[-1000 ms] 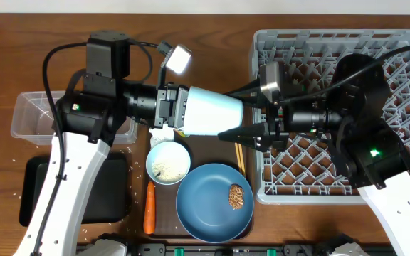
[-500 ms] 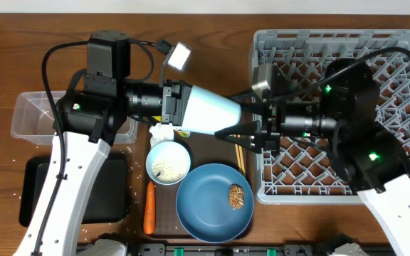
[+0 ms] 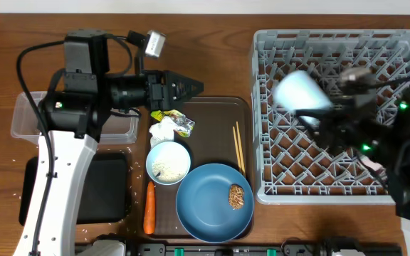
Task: Sort waste into correct bins and load items into the dishwasher rack
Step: 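Place the light-blue cup in the dish rack beside the pink cup, then grasp the white tissue on the tray with the left gripper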
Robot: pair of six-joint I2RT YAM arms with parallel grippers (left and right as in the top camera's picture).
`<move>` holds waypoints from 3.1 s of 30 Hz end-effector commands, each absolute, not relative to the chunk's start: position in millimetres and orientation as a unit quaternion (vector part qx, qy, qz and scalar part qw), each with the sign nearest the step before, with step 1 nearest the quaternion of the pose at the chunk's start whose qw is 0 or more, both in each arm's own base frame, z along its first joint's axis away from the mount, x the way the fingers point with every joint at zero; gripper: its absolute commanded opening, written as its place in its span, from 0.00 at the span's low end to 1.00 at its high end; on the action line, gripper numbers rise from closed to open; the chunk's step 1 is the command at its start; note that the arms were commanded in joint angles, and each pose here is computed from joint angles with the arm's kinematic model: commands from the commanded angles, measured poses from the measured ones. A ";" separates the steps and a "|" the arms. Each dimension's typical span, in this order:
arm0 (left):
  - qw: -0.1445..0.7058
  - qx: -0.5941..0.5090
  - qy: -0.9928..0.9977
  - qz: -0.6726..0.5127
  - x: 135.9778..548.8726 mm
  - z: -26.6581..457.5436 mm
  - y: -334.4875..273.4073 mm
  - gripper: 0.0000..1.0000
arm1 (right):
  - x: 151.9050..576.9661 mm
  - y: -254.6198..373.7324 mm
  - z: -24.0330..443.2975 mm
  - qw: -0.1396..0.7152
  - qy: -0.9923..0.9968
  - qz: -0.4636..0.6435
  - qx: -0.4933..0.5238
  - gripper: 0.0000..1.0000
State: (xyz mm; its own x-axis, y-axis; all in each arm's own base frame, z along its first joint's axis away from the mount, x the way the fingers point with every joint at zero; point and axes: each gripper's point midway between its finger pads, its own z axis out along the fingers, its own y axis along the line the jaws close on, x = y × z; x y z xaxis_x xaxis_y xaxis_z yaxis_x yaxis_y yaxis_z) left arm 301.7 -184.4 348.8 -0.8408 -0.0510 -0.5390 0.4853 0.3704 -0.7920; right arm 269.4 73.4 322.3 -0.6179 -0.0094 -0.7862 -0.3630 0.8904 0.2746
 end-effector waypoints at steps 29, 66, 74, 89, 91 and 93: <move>0.234 0.133 0.800 -0.536 296.6 342.0 -181.1 0.65 | 229.3 -219.2 194.7 0.214 0.837 -0.045 0.502 0.47; 0.213 0.106 0.901 -0.362 291.8 275.7 -150.7 0.70 | 291.6 -157.1 270.0 0.364 0.839 0.192 0.356 0.81; 0.161 0.049 0.974 -0.148 280.4 214.9 -95.6 0.69 | 287.0 -55.3 320.6 0.414 0.866 0.206 0.190 0.99; 0.128 -0.016 0.990 -0.049 323.6 103.2 -82.8 0.69 | 288.1 -9.2 313.0 0.377 0.884 0.243 0.133 0.97; 0.112 -0.016 0.993 -0.045 327.1 87.4 -83.9 0.69 | 286.2 -8.5 310.9 0.371 0.886 0.244 0.135 0.97; 0.094 -0.015 0.995 -0.042 328.3 72.9 -85.6 0.69 | 284.9 -8.0 309.0 0.366 0.887 0.245 0.137 0.96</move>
State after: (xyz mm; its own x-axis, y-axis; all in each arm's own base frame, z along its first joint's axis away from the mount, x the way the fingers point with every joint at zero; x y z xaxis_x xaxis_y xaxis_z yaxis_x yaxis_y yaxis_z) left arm 328.6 -90.0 90.3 -0.9741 -0.0206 -0.2250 0.0079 0.9921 -0.1253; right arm 284.9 -15.6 309.5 -0.6777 0.4473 -0.5837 0.0923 0.8392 0.5360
